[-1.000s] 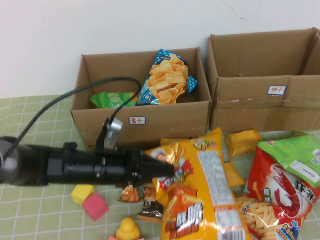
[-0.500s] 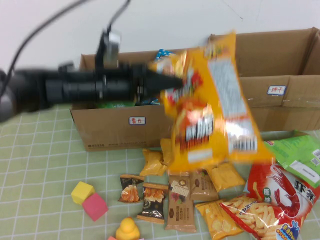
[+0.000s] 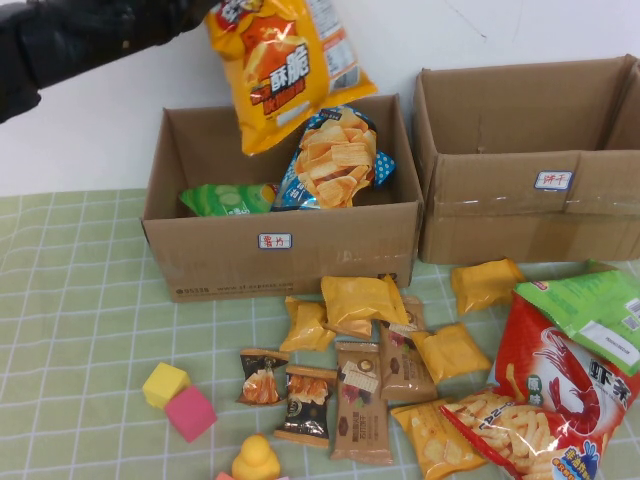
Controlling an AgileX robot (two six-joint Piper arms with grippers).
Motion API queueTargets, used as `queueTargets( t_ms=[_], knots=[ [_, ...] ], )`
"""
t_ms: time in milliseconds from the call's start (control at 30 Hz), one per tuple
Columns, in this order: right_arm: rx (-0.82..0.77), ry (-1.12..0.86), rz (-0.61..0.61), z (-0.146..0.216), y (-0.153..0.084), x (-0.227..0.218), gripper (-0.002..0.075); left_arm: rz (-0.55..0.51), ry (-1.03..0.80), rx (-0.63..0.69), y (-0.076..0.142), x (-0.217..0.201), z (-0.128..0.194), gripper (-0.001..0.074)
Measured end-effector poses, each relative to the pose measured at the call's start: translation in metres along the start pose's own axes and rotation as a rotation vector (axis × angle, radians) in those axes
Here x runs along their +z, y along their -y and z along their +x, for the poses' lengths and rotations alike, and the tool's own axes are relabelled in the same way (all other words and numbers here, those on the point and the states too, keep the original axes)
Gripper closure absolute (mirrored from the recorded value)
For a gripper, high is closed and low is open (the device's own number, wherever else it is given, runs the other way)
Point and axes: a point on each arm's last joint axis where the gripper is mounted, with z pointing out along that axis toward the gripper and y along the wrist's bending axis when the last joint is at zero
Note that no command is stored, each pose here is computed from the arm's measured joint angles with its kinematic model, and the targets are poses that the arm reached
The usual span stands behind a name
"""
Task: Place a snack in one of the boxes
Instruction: Place the potato chip in the potato chip box
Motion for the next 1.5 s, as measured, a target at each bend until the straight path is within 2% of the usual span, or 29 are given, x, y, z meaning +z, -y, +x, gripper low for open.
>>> queueTargets(
  t_ms=[100,167,233,400,467,500,567,633,700,800,900,1000,1133,1300,1500],
  knots=[
    [0.000,0.001,0.000,0.000,0.000,0.000,0.0728,-0.058,-0.008,-0.083,-0.018,0.001,0.004,0.0703],
    [0.000,0.001,0.000,0.000,0.000,0.000,0.0728,-0.097,-0.024,-0.101,-0.028,0.005,0.011,0.0670],
    [-0.001,0.001,0.000,0.000,0.000,0.000,0.0728,-0.122,-0.044,-0.119,-0.038,0.009,0.019,0.0580],
    [-0.016,-0.001,0.000,0.000,0.000,0.000,0.0728,-0.172,-0.081,-0.295,-0.060,0.018,0.038,0.0179],
    [-0.021,-0.001,0.000,0.000,0.000,0.000,0.0728,-0.196,-0.083,-0.385,-0.066,0.015,0.038,0.0113],
    [-0.023,0.001,0.000,0.000,0.000,0.000,0.0728,-0.206,-0.084,-0.416,-0.068,0.014,0.038,0.0105],
    [-0.023,0.001,0.000,0.000,0.000,0.000,0.0728,-0.226,-0.079,-0.434,-0.072,0.009,0.035,0.0132],
    [-0.023,0.001,0.000,0.000,0.000,0.000,0.0728,-0.244,-0.066,-0.416,-0.070,0.004,0.028,0.0209],
    [-0.023,0.001,0.000,0.000,0.000,0.000,0.0728,-0.259,-0.055,-0.359,-0.063,-0.002,0.018,0.0331],
    [-0.023,0.001,0.000,0.000,0.000,0.000,0.0728,-0.273,-0.047,-0.207,-0.047,-0.013,0.002,0.0573],
    [-0.023,0.001,0.000,0.000,0.000,0.000,0.0728,-0.289,-0.057,-0.028,-0.031,-0.025,-0.012,0.0678],
    [-0.025,0.001,0.000,0.000,0.000,0.000,0.0728,-0.315,-0.111,0.132,-0.021,-0.034,-0.017,0.0715],
    [-0.025,0.001,0.000,0.000,0.000,0.000,0.0728,-0.323,-0.243,0.234,-0.019,-0.040,-0.010,0.0730],
    [-0.025,0.001,0.000,0.000,0.000,0.000,0.0728,-0.306,-0.321,0.218,-0.018,-0.039,-0.002,0.0732],
    [-0.025,0.001,0.000,0.000,0.000,0.000,0.0728,-0.229,-0.281,0.100,-0.015,-0.018,0.012,0.0728]
  ],
)
